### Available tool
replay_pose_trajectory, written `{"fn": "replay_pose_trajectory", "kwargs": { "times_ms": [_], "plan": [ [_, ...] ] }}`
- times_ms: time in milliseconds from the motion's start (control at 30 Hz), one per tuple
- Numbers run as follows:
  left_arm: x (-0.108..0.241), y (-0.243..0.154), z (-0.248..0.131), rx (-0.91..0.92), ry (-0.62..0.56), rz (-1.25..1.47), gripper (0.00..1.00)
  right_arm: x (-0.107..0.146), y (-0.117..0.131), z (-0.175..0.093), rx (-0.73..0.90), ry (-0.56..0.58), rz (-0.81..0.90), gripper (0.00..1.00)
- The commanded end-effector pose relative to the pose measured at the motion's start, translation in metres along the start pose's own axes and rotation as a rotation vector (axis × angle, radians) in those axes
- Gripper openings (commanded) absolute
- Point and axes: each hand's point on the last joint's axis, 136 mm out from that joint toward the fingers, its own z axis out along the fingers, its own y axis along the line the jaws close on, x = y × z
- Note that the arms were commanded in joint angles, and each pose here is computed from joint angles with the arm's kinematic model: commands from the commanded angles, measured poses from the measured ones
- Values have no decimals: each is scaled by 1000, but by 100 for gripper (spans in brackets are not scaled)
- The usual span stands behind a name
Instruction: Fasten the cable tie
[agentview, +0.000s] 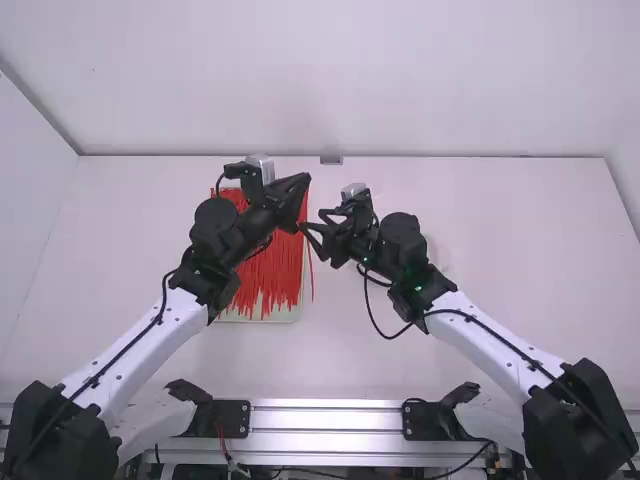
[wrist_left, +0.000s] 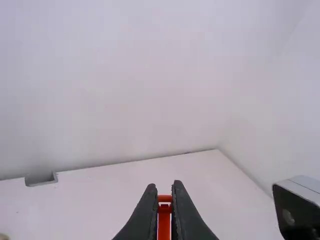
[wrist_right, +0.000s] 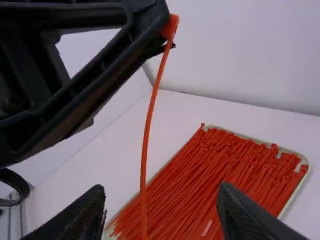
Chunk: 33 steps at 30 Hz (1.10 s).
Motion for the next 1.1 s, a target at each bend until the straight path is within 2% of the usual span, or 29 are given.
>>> {"fn": "replay_pose_trajectory", "kwargs": {
  "times_ms": [0, 100, 200, 400, 467, 500, 833, 900, 933, 967, 1033, 1067],
  "plan": [
    [2, 0, 0, 2, 1, -19, 2, -18, 5, 0, -7, -38, -21, 54],
    [2, -4, 1, 15, -2, -31, 2, -18, 4, 0, -5, -40, -30, 53],
    [1, -8, 0, 40, 0, -29, 2, -18, 4, 0, -4, -40, -31, 40],
    [4, -15, 1, 65, 10, -36, 2, -18, 5, 0, -8, -38, -31, 27],
    [4, -15, 1, 65, 10, -41, 2, -19, 5, 0, -9, -42, -32, 2],
    [4, -14, 1, 64, 10, -51, 2, -19, 5, 0, -10, -43, -33, 0],
    [7, -18, 0, 86, 28, -57, 2, -18, 6, 0, -13, -40, -32, 0],
    [7, -18, 0, 85, 28, -57, 14, -18, 6, -1, -19, -38, -37, 0],
    [6, -17, 0, 81, 25, -56, 23, -18, 6, -1, -26, -36, -41, 0],
    [5, -16, 0, 79, 20, -55, 36, -19, 7, -3, -44, -31, -42, 0],
    [1, -12, 0, 72, 10, -53, 51, -22, 5, -9, -66, -26, -40, 0],
    [1, -11, -1, 71, 9, -52, 52, -22, 4, -10, -70, -25, -39, 0]
  ]
}}
